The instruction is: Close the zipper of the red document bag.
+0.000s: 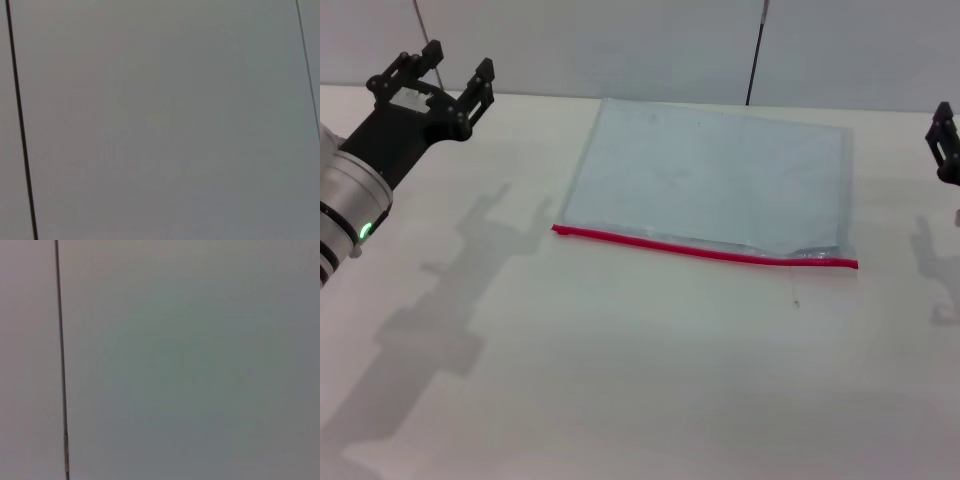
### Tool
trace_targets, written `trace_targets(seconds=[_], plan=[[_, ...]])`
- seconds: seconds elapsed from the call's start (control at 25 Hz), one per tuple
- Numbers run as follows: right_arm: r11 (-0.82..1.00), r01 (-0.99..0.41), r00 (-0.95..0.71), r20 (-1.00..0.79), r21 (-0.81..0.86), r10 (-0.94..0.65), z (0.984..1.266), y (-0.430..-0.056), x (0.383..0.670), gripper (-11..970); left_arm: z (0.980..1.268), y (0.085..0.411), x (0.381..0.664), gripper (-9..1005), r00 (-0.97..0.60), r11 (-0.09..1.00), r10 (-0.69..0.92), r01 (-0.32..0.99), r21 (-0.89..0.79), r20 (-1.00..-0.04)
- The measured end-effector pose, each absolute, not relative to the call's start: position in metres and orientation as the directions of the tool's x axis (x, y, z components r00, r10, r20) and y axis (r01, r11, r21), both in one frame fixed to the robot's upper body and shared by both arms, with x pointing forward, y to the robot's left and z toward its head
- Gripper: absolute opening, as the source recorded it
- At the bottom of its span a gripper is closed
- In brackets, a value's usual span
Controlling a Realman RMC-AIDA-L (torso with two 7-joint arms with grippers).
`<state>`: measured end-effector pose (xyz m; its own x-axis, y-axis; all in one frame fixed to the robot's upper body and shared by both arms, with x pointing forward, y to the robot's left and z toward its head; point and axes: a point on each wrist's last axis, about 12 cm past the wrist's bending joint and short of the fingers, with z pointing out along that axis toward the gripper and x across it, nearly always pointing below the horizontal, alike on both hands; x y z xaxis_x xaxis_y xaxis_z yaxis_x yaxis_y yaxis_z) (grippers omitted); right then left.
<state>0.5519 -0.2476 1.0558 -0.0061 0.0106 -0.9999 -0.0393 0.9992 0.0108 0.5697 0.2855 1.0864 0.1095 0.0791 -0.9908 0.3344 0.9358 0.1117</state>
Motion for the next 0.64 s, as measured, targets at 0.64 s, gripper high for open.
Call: trace_targets(seconds=[0.64], plan=[[0.999,-0.043,0.005,-1.000,0.009,0.010,1.0561,-0.2453,0.5525,697,1.0891,0.2885,0.5711,643,0.124,0.938,0.083,0.324,0.119,-0.989]])
